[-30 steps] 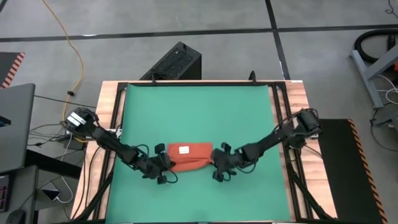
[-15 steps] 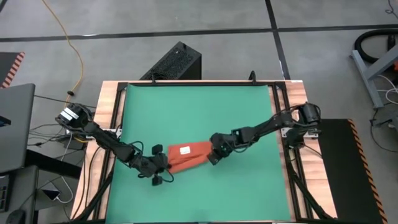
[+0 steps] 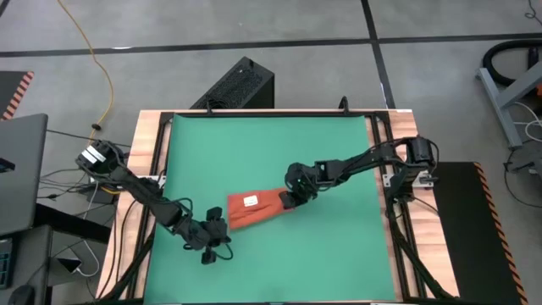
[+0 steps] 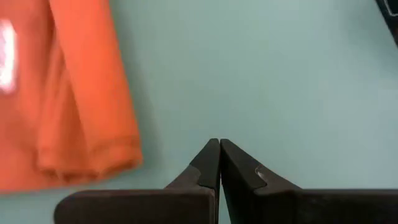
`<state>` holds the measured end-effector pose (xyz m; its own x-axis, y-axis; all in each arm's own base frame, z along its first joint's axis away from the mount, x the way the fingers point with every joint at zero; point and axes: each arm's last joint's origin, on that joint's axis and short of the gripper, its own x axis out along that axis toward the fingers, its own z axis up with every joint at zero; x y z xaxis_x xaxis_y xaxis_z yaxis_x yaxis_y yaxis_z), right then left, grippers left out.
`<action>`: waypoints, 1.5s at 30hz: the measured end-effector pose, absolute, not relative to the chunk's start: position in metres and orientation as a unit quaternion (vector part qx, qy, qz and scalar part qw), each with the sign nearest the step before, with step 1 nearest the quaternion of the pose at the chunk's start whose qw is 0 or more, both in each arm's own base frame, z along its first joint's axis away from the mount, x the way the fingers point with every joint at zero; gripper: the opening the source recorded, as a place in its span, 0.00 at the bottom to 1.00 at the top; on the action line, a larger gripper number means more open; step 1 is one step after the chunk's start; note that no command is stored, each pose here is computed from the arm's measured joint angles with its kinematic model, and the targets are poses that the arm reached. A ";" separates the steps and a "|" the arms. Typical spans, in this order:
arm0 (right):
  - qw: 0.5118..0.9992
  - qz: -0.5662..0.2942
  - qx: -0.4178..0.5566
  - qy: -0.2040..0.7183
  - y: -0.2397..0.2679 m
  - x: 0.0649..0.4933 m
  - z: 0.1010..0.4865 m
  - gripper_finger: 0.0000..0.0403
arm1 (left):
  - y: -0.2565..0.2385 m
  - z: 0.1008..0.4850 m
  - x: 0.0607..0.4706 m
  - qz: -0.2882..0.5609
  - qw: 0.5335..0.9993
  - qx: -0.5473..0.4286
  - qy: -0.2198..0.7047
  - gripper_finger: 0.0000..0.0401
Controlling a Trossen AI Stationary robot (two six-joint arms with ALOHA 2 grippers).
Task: Roll towel into tight, uniform cylinder
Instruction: Roll the orange table napkin
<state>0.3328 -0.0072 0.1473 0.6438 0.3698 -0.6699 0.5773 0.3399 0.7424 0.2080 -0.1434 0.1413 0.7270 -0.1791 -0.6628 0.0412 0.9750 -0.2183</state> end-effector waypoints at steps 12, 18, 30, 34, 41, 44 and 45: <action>0.653 -0.031 0.644 0.398 -0.045 0.332 0.154 0.05 | -0.155 0.187 0.231 0.019 0.947 0.087 0.310 0.00; 0.640 -0.036 0.661 0.390 -0.065 0.327 0.154 0.05 | -0.141 0.181 0.229 0.057 0.923 0.162 0.343 0.00; 0.648 -0.019 0.645 0.406 -0.065 0.325 0.152 0.05 | -0.056 0.170 0.252 0.061 0.891 0.276 0.354 0.00; 0.654 -0.007 0.634 0.413 -0.060 0.325 0.152 0.05 | -0.031 0.159 0.251 0.052 0.890 0.281 0.356 0.00; 0.653 -0.007 0.634 0.414 -0.061 0.324 0.152 0.05 | -0.003 0.145 0.245 0.021 0.909 0.234 0.344 0.00; 0.656 -0.012 0.633 0.411 -0.062 0.325 0.152 0.05 | -0.002 0.135 0.242 0.001 0.908 0.231 0.351 0.00; 0.656 -0.012 0.635 0.408 -0.064 0.325 0.152 0.05 | -0.001 0.129 0.241 -0.002 0.902 0.233 0.363 0.00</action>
<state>0.3247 -0.0635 0.1522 0.6669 0.5019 -0.5508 0.5338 0.1941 0.8231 0.2409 -0.0012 0.1293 0.7365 0.1647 -0.6561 0.1737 0.8913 0.4188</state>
